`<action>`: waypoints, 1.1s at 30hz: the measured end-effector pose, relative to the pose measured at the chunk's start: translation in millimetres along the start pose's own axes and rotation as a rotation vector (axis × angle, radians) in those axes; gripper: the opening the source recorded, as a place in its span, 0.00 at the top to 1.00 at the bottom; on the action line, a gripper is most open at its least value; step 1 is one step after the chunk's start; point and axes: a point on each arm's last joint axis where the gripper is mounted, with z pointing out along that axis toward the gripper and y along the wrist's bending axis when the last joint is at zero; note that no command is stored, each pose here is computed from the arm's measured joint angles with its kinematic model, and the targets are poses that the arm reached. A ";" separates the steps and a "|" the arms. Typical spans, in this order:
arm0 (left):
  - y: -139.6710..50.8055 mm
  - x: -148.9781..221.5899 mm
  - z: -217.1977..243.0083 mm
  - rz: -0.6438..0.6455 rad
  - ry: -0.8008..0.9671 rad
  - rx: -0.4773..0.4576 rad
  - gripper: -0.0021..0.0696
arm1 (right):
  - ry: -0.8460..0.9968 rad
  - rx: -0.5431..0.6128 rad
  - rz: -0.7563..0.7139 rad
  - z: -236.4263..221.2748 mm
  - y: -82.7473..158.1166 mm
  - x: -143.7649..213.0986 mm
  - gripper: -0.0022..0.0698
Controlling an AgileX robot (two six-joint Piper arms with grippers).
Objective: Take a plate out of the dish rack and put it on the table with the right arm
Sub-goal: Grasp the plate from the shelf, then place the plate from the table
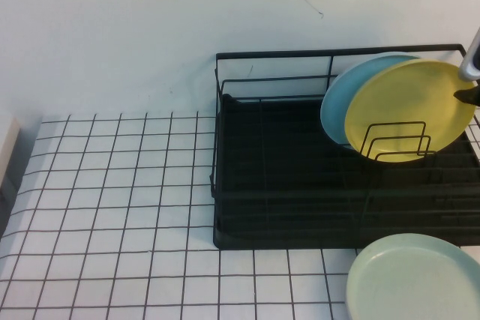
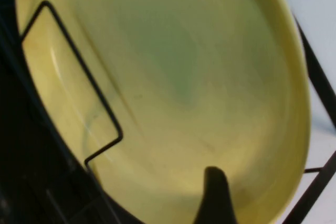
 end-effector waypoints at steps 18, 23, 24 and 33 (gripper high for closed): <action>0.0 0.0 0.0 0.000 0.000 0.000 0.98 | -0.066 -0.035 0.226 31.5 -2.3 2.2 0.90; 0.0 0.0 0.0 0.000 0.000 0.000 0.98 | -0.078 -0.029 0.277 24.3 -4.7 -2.2 0.92; 0.0 0.0 0.0 0.000 0.000 0.000 0.98 | -0.086 -0.021 0.291 19.4 -6.5 -5.0 0.92; 0.0 0.0 0.0 0.000 0.000 0.000 0.98 | -0.231 0.064 0.391 -61.9 -23.0 -47.4 0.93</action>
